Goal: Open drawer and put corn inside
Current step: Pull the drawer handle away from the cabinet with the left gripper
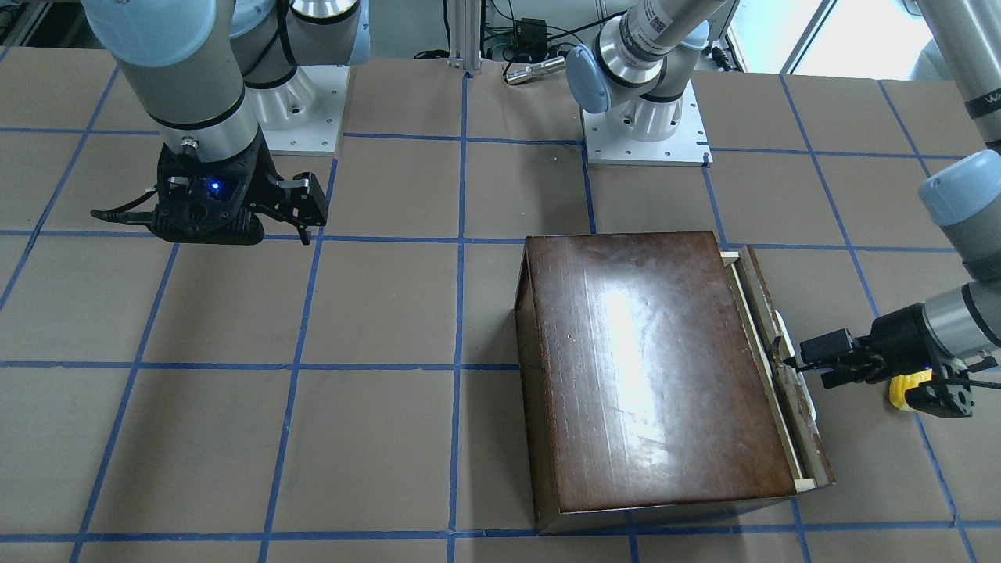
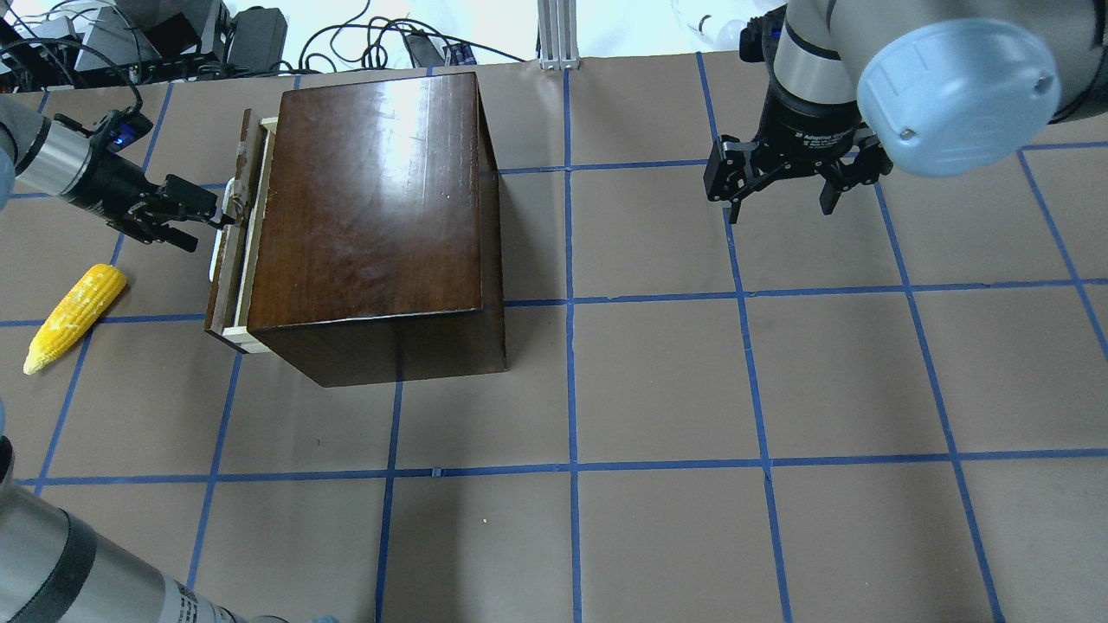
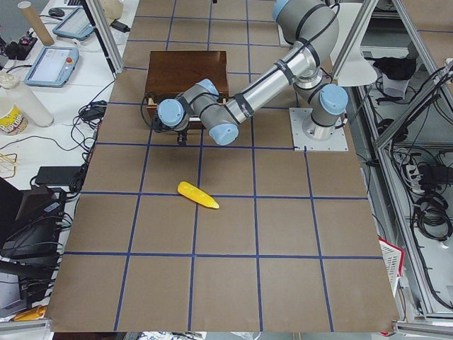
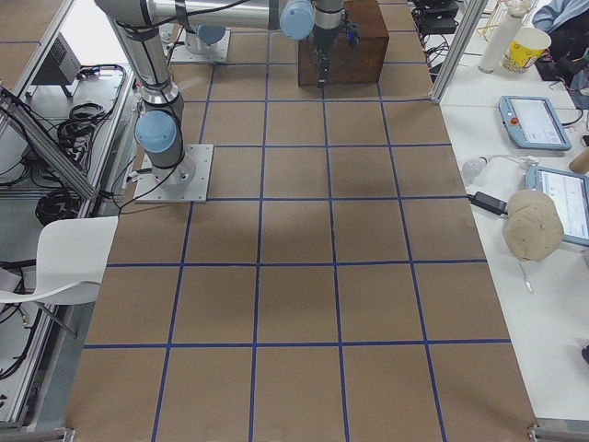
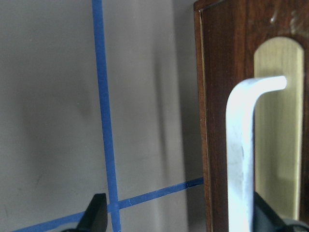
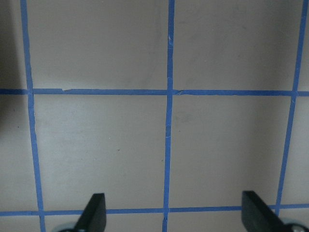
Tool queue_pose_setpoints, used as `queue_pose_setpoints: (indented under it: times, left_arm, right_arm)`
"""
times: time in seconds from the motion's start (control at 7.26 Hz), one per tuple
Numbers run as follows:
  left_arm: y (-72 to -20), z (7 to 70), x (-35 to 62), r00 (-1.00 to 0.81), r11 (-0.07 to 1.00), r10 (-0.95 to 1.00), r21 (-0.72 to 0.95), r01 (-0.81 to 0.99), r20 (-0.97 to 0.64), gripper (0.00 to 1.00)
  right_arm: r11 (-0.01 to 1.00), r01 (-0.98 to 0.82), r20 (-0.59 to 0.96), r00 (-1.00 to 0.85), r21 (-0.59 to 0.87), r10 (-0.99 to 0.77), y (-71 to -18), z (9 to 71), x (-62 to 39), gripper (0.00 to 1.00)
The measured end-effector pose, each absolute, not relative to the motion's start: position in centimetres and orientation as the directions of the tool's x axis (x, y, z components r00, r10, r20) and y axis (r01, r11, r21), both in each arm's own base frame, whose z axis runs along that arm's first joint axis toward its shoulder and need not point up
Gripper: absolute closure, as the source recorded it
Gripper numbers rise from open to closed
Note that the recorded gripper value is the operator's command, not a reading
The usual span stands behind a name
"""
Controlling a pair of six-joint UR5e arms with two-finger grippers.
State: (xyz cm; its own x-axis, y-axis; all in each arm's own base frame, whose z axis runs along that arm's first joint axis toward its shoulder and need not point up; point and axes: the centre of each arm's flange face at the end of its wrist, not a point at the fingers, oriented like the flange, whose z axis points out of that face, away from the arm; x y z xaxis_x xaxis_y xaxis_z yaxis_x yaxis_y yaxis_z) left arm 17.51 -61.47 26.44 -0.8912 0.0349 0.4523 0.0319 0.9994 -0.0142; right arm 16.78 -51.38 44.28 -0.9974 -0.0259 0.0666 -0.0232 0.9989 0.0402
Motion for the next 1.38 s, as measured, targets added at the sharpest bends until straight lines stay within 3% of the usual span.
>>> queue_pose_setpoints:
  times: [1.38]
  left_arm:
    - [-61.2, 27.1, 22.0, -0.915, 0.993, 0.113, -0.023, 0.113, 0.387, 0.00]
  right_arm:
    - [0.999, -0.023, 0.067, -0.997, 0.041, -0.026, -51.4, 44.3, 16.8, 0.00]
